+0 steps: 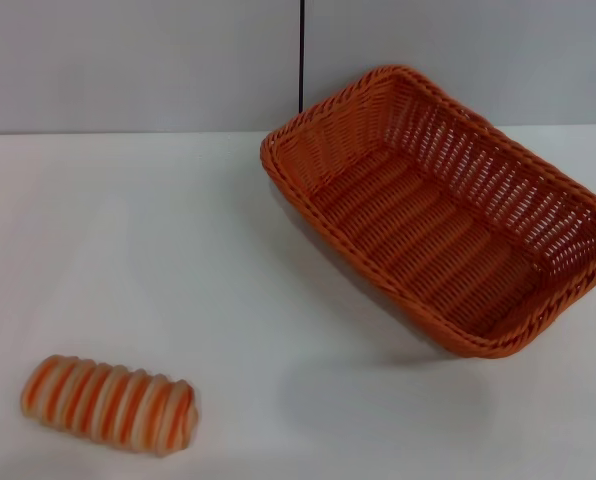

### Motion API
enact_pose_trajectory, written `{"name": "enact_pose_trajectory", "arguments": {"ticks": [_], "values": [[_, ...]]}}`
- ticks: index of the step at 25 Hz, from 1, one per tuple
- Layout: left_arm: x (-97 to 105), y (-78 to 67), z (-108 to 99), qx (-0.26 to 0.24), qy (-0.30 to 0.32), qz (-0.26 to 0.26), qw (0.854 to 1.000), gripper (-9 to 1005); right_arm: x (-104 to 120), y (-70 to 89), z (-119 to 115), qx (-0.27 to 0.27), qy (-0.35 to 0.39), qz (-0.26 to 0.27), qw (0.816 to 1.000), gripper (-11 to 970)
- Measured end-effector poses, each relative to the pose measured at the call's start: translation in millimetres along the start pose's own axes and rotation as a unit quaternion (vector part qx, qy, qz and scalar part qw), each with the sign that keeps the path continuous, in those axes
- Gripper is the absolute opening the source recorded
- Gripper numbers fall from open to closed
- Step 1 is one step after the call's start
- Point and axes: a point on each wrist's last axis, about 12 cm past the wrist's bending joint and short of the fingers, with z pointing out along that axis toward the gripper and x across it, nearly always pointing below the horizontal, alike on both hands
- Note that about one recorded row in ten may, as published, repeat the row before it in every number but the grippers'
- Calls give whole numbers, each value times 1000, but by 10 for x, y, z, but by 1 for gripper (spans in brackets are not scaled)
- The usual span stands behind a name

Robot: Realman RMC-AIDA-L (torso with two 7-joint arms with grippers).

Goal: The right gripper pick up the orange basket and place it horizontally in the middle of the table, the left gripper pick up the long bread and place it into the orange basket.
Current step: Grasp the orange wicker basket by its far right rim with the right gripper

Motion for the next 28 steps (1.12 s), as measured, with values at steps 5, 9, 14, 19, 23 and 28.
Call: {"name": "enact_pose_trajectory", "arguments": {"ticks": [5, 9, 14, 19, 23, 28], "values": [[12, -5, 0, 1, 4, -2, 1000, 858, -211, 144, 262, -112, 90, -21, 989, 527], [18, -8, -5, 0, 6, -4, 1000, 857, -428, 302, 466, -189, 167, -33, 967, 527], [23, -14, -10, 0, 7, -5, 1000, 855, -695, 562, 682, -252, 254, -56, 932, 527], [28, -19, -12, 0, 8, -6, 1000, 854, -889, 895, 898, -287, 335, -77, 894, 527], [31, -24, -9, 1, 8, -7, 1000, 853, -915, 1259, 1103, -299, 421, -147, 844, 527], [41, -37, -14, 3, 10, -9, 1000, 851, -799, 1581, 1289, -296, 492, -208, 792, 527]]}}
